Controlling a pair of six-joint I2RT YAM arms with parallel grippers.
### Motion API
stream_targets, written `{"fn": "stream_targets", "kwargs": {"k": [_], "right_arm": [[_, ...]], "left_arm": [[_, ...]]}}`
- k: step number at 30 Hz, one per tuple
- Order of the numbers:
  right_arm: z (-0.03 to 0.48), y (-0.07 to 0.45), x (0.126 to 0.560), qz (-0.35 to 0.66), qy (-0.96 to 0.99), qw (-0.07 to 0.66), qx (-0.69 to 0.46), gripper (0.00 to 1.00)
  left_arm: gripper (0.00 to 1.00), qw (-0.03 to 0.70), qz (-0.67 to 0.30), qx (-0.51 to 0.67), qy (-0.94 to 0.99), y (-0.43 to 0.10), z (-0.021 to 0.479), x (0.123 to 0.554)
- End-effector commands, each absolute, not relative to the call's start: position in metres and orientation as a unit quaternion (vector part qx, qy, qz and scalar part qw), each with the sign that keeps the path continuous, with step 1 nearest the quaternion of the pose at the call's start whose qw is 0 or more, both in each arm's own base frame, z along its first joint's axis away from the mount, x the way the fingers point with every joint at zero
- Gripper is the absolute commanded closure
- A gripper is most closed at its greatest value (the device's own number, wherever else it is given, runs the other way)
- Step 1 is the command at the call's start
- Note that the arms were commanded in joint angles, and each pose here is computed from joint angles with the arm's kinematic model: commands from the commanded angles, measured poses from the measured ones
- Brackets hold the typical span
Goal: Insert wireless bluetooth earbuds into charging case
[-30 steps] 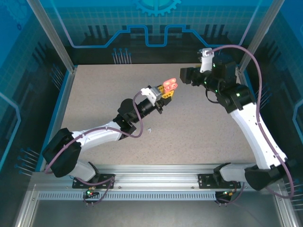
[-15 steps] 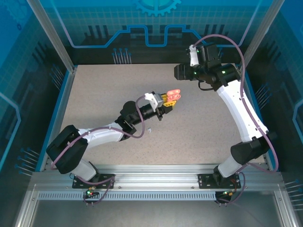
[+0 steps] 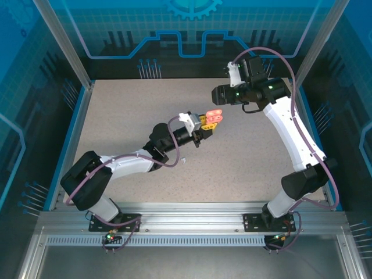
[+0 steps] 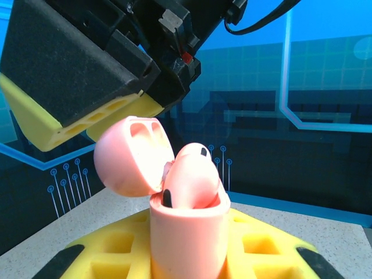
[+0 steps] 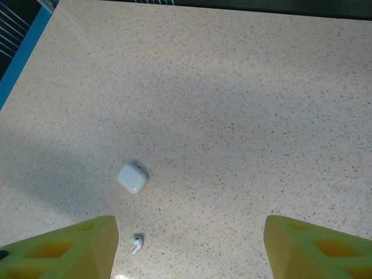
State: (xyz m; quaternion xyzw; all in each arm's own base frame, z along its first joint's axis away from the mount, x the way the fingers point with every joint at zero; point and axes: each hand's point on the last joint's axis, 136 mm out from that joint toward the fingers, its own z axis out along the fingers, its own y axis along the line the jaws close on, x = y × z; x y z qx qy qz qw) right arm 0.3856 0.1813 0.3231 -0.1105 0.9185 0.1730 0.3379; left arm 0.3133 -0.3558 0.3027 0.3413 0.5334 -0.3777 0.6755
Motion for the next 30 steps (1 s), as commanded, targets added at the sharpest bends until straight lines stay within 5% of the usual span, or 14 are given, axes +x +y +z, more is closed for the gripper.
{"fn": "stream_targets", "kwargs": {"k": [1,15,20,30], "right_arm": [[0.307,0.191,0.372,0.178,0.926,0.303,-0.140,0.33],[0.296,0.181,0.320,0.184,0.930,0.284,-0.147,0.40],[0.306,0.149,0.325,0.157,0.925,0.339,-0.064,0.35],[0.273,0.107,0.323,0.158,0.927,0.336,0.059,0.30]], "left_arm": [[1.00,0.698,-0.383,0.329,0.508,-0.355,0.325,0.318],[1.00,0.702,-0.374,0.286,0.535,-0.341,0.325,0.342],[1.00,0.691,-0.375,0.283,0.550,-0.344,0.317,0.346],[1.00,0.528,-0.390,0.165,0.736,-0.360,0.224,0.403]]}}
